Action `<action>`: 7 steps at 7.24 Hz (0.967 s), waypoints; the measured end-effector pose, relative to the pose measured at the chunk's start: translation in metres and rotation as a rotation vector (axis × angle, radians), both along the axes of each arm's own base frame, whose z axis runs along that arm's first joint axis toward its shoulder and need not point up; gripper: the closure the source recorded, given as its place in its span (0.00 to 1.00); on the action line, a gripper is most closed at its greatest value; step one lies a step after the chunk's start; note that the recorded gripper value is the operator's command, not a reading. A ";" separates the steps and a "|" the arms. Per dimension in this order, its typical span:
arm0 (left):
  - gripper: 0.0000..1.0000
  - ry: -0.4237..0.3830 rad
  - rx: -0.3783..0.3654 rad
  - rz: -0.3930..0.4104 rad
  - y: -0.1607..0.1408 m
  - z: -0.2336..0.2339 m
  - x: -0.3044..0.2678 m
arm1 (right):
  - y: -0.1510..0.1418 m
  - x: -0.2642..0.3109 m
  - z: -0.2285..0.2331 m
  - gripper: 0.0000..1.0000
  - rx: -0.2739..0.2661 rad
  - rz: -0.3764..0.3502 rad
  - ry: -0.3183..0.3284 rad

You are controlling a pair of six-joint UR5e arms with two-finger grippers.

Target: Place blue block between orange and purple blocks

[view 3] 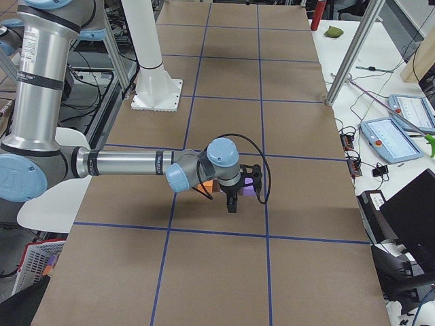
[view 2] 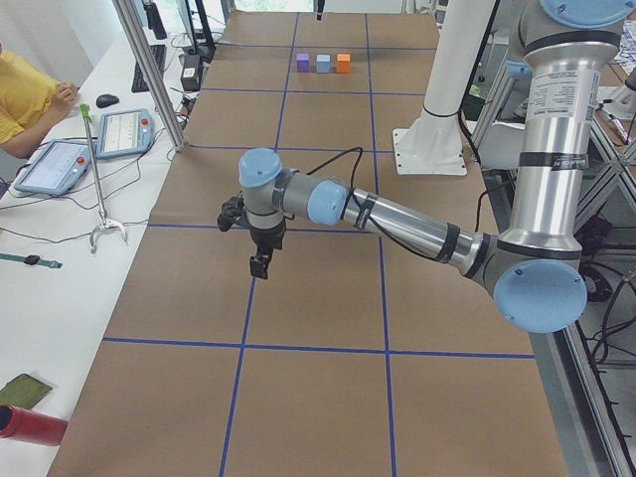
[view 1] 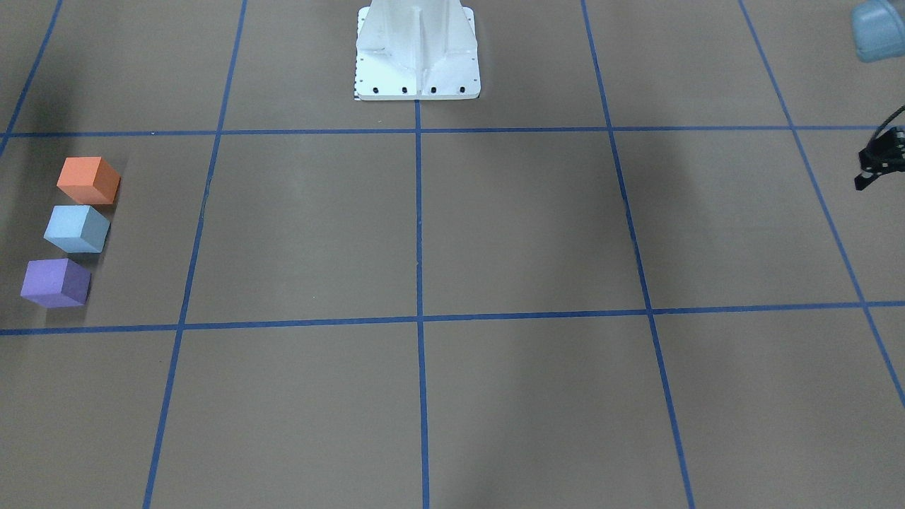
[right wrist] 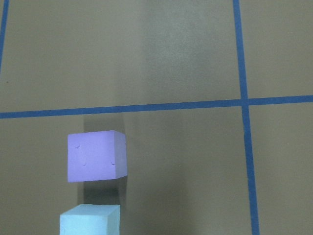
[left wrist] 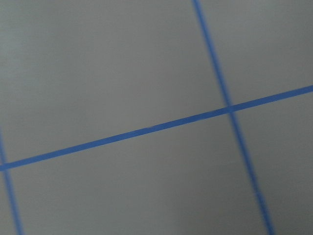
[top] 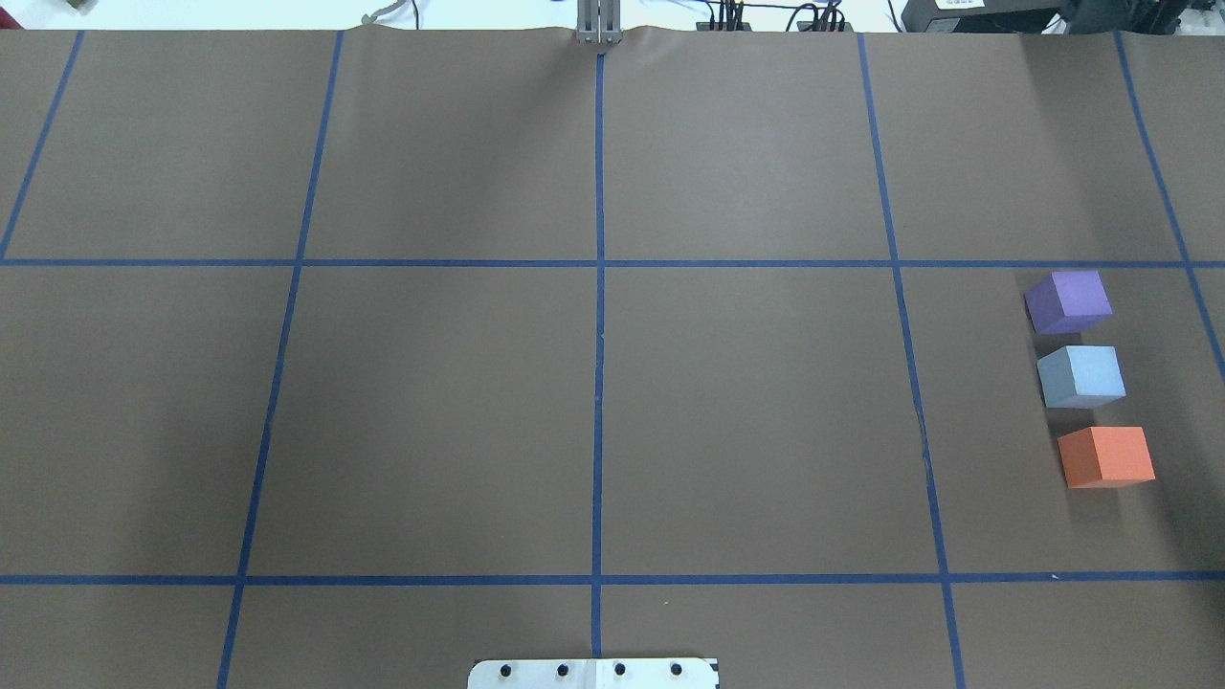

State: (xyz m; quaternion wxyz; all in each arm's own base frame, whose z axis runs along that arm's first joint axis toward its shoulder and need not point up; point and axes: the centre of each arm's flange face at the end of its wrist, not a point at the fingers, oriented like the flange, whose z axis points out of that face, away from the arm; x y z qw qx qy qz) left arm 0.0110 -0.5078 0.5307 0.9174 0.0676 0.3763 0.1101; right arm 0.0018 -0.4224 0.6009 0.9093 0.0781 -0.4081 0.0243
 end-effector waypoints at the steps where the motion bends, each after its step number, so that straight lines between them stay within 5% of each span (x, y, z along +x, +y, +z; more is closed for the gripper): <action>1: 0.00 0.038 -0.033 -0.009 0.007 0.027 -0.023 | 0.003 0.011 0.002 0.00 -0.015 0.009 0.002; 3: 0.00 0.063 -0.066 -0.023 0.016 0.047 -0.037 | 0.001 0.033 0.008 0.00 -0.060 0.022 0.031; 7: 0.00 0.066 -0.057 -0.029 0.013 0.041 -0.038 | -0.033 0.029 -0.016 0.00 -0.060 -0.097 0.094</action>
